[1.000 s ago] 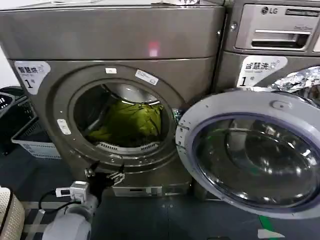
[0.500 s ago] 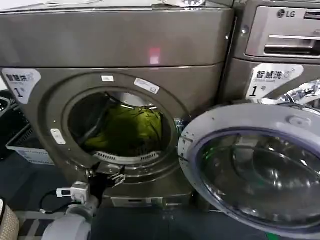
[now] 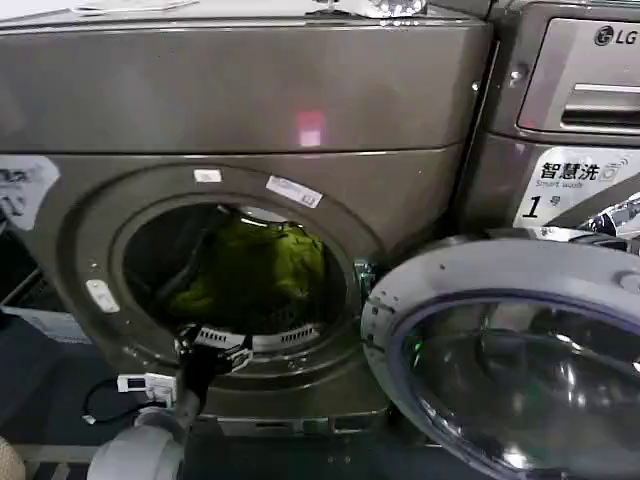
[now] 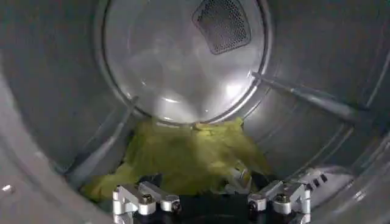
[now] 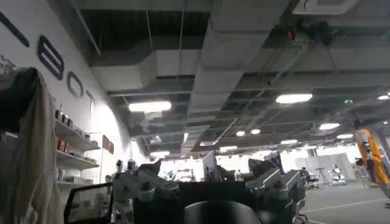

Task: Grasp the clothes from the dryer.

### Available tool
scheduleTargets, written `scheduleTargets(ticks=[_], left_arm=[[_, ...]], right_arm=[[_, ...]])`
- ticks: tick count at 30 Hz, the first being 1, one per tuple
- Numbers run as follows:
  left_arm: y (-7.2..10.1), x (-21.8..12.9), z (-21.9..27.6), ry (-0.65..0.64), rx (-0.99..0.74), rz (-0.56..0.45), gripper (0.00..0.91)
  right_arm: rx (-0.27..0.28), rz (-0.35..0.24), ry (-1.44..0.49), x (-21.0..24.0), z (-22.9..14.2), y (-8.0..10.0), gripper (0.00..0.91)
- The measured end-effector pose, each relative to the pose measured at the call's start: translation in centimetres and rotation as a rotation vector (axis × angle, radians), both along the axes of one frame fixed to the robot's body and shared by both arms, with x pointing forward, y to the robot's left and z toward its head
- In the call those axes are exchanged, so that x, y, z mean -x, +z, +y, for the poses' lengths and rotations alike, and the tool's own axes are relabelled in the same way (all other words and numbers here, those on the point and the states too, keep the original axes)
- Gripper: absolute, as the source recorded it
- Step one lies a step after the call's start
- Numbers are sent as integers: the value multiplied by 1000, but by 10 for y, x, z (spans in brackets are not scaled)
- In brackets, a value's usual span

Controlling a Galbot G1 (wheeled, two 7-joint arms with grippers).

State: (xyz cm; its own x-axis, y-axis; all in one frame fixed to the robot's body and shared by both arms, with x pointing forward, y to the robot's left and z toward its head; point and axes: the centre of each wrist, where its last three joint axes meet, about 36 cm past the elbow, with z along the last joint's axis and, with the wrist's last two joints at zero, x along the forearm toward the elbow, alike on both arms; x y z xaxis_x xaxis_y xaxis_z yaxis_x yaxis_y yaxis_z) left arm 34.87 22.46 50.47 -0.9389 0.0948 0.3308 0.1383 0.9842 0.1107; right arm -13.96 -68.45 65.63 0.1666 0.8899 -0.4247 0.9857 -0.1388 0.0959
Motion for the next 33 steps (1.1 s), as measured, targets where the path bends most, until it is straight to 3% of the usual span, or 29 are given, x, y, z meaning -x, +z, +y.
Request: scheduleTargets(ticks=[17,28,33], left_arm=[[-2,-25,-17,33,3,-23,907],[-18,-99,-23,94,-21,-4,907],[-25,-141,-21,106,-36,-87,907]], right_arm=[[12,48,-21,-2,3,-5,907],[24,57,-2,-13,3,-4,907],[30,62,8,-18,3,-2,907]])
